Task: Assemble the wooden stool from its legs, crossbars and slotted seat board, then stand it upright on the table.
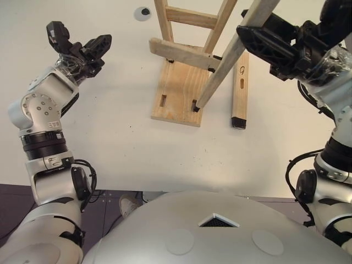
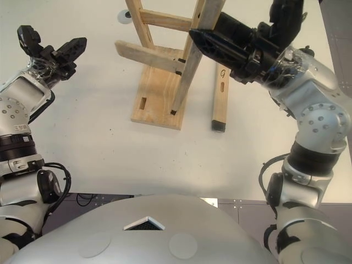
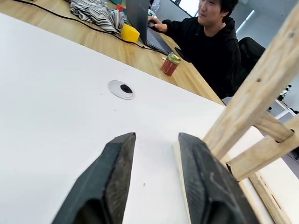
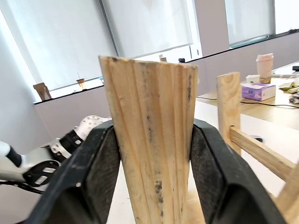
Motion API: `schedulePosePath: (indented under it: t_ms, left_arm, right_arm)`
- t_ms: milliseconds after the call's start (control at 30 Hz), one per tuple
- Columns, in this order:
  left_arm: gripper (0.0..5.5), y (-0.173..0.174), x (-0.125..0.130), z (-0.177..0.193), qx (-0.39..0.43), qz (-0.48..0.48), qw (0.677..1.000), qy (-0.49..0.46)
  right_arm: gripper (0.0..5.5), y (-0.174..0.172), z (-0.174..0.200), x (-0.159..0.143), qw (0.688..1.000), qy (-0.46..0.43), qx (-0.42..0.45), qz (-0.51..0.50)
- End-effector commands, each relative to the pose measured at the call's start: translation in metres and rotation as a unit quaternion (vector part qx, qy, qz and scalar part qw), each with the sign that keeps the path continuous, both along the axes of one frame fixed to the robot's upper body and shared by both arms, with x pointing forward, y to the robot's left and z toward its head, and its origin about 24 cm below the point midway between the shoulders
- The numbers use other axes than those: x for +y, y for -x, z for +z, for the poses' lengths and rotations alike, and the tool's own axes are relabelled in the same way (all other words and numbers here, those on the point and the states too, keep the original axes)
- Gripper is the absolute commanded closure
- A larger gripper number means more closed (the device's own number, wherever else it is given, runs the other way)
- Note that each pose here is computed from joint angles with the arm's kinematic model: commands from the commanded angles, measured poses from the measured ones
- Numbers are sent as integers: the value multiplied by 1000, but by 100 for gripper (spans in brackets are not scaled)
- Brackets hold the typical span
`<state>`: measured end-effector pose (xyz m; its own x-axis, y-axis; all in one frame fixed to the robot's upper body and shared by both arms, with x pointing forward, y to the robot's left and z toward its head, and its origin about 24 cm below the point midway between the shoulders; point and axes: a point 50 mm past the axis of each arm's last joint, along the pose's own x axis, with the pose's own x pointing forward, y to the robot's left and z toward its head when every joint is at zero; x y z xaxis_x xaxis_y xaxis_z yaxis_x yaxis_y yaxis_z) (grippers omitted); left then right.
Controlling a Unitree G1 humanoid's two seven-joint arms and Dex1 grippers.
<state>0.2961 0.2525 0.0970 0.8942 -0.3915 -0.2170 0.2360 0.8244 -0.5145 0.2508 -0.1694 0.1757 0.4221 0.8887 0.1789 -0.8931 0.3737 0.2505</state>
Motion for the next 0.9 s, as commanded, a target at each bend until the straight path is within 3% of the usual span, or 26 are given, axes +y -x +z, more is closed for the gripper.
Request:
schedulePosePath:
  t_ms: [33,500,900]
  left_arm:
    - [385,-5,4,4,-6,9,1000,-3]
    - [385,-15,-2,-3,1,-9,1000,11]
    - [385,-14,-2,-3,0,-10,1000,13]
  right_arm:
    - [345,-6,-10,-3,1000,4,-3,-15]
    - [345,-18,-19,10,1000,-24,7,-5]
    - [345,-13,-33,-5,999,53,13,5]
